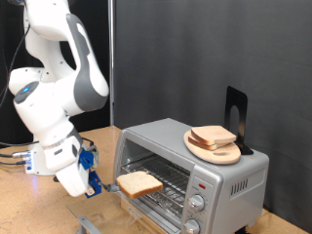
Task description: Make a piece of toast with the oven
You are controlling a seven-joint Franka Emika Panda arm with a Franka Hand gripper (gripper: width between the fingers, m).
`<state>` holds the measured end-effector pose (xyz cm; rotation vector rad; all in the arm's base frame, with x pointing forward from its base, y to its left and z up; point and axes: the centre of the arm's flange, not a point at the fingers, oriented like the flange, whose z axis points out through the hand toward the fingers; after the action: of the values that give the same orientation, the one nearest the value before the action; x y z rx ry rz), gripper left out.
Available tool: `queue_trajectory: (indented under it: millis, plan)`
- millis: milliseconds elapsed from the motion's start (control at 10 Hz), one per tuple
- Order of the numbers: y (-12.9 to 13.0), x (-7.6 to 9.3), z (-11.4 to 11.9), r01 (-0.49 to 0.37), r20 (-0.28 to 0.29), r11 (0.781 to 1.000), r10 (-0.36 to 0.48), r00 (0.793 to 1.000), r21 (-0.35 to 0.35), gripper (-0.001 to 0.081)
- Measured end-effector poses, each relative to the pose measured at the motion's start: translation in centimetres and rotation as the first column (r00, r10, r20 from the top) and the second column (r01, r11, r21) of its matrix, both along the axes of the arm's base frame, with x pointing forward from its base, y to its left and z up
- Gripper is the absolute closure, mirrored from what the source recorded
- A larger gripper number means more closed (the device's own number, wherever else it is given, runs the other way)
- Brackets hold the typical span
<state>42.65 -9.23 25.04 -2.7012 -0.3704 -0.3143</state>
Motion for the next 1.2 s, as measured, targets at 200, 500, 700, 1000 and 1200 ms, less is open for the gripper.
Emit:
queue_trajectory:
  millis: [200,500,700,1000,1200]
  plan:
    - [1.7,-0.2,0.1,-0.011,-0.002,1.000,0.011,1.000,-0.019,0.0364]
    - [3.7,-0.5,0.9,-0.022,0.011,1.000,0.022,1.000,-0.022,0.0364]
    - [4.4,-0.6,1.7,-0.023,0.021,1.000,0.024,1.000,-0.022,0.0364]
    - [4.7,-0.8,1.9,-0.020,0.020,0.999,0.020,1.000,-0.034,0.0364]
    - [5.4,-0.9,1.7,-0.029,0.030,0.997,0.031,0.999,-0.068,0.0364]
